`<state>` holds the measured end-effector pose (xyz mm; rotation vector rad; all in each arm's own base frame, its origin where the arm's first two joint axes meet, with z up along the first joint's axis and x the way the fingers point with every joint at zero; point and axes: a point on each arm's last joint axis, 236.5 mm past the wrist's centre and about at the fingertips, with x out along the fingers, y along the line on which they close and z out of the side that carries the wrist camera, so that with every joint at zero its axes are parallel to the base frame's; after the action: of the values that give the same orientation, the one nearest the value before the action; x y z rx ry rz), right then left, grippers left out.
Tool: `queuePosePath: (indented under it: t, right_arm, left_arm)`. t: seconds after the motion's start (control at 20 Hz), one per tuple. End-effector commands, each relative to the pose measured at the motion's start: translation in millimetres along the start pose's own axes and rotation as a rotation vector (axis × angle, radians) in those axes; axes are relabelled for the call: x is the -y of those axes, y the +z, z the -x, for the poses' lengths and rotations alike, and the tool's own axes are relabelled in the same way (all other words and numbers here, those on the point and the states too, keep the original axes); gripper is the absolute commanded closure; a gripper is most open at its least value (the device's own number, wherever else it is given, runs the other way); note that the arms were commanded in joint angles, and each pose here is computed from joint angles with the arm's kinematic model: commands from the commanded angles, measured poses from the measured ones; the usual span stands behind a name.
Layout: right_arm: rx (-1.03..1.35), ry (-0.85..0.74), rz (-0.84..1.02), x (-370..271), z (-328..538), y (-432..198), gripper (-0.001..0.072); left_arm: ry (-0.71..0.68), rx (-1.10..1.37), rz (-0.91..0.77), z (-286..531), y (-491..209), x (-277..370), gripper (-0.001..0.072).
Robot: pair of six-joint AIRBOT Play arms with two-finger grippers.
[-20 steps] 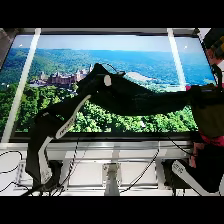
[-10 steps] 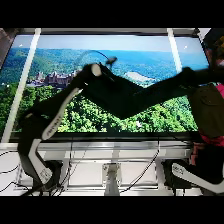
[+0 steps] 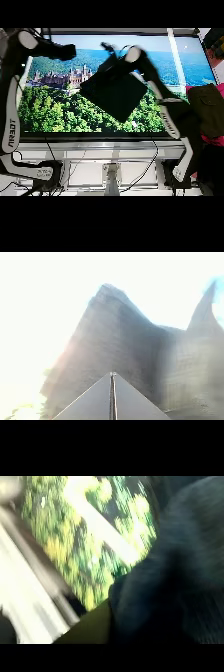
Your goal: Fold the clothes and pants, and hang the long-sleeved shirts on hangers.
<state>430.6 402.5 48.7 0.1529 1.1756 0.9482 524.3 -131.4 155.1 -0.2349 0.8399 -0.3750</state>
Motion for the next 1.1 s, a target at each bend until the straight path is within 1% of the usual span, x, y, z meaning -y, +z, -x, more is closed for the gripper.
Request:
queuePosePath:
  t: [0.0,0.05,0.15,0.2,0.25,0.3,0.45,0.6,0.7,0.8,0.85,0.9,0.95,1.0,1.05]
  right_arm:
    - [0.098,-0.008,0.019,-10.4,-52.4,18.9,0.0294]
    - [0.071,-0.01,0.006,-6.2,-46.7,14.1,0.0245]
    - [0.061,-0.02,-0.03,4.3,-22.0,15.8,0.0256]
    - [0.056,-0.031,-0.042,12.4,-2.2,16.7,0.0361]
    - [0.042,-0.051,-0.047,22.8,18.1,14.7,0.0615]
    - [0.016,-0.087,-0.055,39.5,41.1,8.6,0.068]
    - [-0.047,-0.189,-0.142,98.5,101.3,-26.0,0.0683]
    - [-0.006,-0.182,-0.274,134.0,131.0,-67.5,0.0683]
    - [0.068,-0.107,-0.385,140.2,131.2,-102.0,0.0683]
    - [0.146,0.031,-0.502,126.3,114.0,-133.2,0.0683]
    - [0.196,0.09,-0.607,119.9,98.5,-146.9,0.0681]
    - [0.24,0.114,-0.733,121.0,80.5,-159.6,0.0638]
    - [0.267,0.102,-0.822,128.0,64.9,-171.1,0.0354]
    - [0.278,0.082,-0.897,135.0,51.5,-181.4,0.0055]
    - [0.258,0.088,-0.942,134.1,42.0,-187.3,0.0034]
  left_arm:
    - [0.05,0.036,0.047,25.4,11.0,-32.4,0.0689]
    - [0.059,0.041,0.057,27.7,12.4,-39.5,0.0689]
    - [0.073,0.05,0.069,32.1,14.5,-49.3,0.0689]
    - [0.077,0.058,0.072,36.1,16.4,-52.0,0.0688]
    - [0.083,0.07,0.074,43.0,19.2,-54.1,0.0688]
    - [0.087,0.088,0.072,53.7,23.1,-54.4,0.0689]
    - [0.109,0.161,0.006,101.5,36.3,-49.3,0.0689]
    - [0.146,0.234,0.0,155.7,43.6,-50.6,0.0689]
    - [0.177,0.283,-0.027,183.9,48.6,-54.2,0.0686]
    - [0.206,0.316,-0.053,203.7,51.2,-58.8,0.0675]
    - [0.217,0.329,-0.052,211.1,52.0,-61.1,0.0675]
    - [0.223,0.336,-0.049,215.4,52.5,-62.9,0.0675]
    - [0.227,0.341,-0.047,217.9,52.8,-63.9,0.0676]
    - [0.228,0.341,-0.046,218.2,52.7,-64.5,0.0675]
    - [0.228,0.341,-0.046,218.0,52.7,-64.5,0.0676]
